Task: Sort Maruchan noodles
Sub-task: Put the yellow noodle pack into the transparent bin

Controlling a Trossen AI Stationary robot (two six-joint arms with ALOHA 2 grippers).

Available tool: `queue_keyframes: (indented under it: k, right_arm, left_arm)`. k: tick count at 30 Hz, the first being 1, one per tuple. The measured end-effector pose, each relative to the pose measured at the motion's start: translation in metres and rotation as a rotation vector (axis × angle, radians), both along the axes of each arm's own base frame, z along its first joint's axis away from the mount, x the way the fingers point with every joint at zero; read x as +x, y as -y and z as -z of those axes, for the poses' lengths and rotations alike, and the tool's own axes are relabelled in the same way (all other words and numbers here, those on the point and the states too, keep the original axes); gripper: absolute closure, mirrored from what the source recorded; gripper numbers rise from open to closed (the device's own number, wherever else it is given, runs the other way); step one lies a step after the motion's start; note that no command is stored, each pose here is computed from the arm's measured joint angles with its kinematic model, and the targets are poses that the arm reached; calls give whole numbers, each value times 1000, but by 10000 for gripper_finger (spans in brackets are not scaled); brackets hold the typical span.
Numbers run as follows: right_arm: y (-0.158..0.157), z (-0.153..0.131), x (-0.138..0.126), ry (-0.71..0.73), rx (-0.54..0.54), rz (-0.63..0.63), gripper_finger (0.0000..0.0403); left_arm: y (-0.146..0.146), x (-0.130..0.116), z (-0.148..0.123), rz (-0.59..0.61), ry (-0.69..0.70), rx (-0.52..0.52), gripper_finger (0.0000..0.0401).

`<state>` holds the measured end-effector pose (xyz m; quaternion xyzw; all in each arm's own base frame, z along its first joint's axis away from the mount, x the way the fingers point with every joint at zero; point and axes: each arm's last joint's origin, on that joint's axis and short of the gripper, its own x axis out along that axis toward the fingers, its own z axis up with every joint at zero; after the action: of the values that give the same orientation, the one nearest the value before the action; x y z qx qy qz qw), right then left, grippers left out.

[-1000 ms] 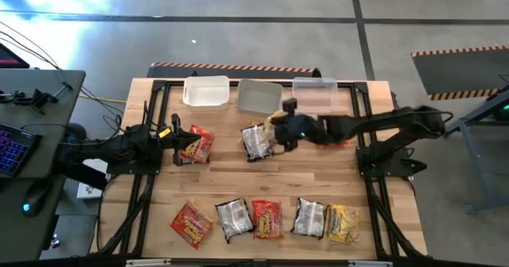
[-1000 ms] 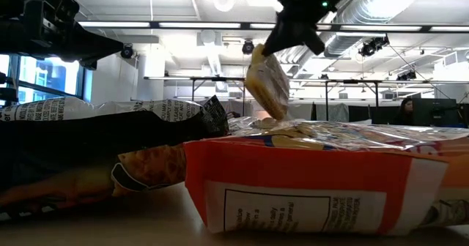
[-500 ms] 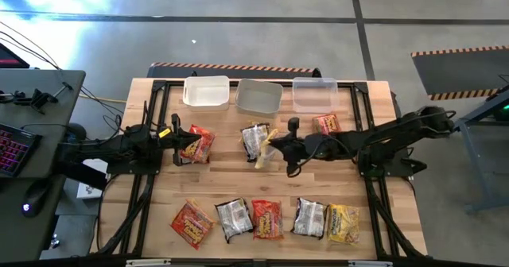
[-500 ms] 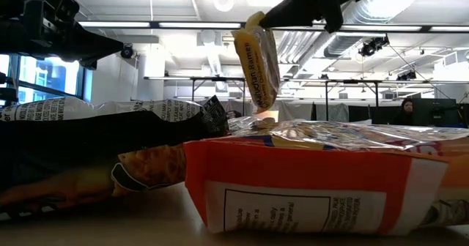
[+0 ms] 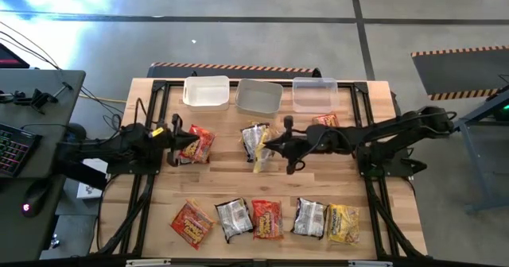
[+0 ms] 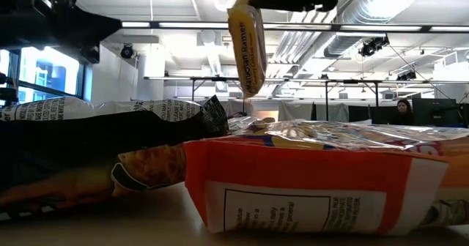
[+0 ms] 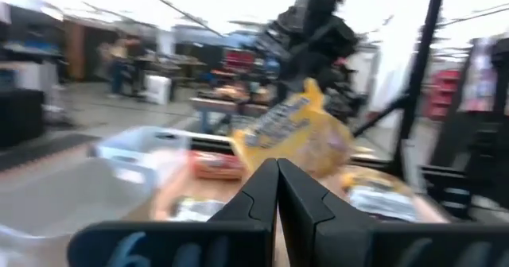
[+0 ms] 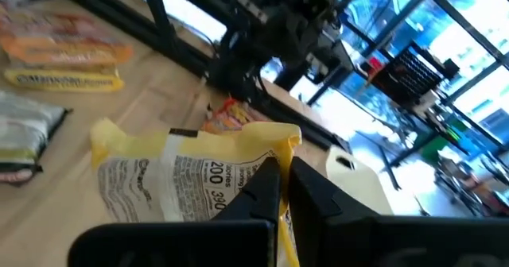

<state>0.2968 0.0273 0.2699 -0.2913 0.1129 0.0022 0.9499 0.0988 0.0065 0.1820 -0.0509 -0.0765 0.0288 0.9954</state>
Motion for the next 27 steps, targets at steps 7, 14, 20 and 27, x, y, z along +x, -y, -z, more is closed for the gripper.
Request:
queue_keyframes:
  k: [7,14,20,27]
  right_arm:
    - [13,-8,3,78,-16,-83,403]
    - [13,-18,4,195,-90,-201,403]
    - [10,-26,3,282,-129,-300,403]
    - [9,-31,2,342,-182,-329,403]
  left_arm:
    - [-1,12,4,15,-50,-74,397]
    - [-1,26,2,26,-28,-121,360]
    - [0,42,-4,127,-38,-206,301]
    - [0,71,-22,170,-65,-201,241]
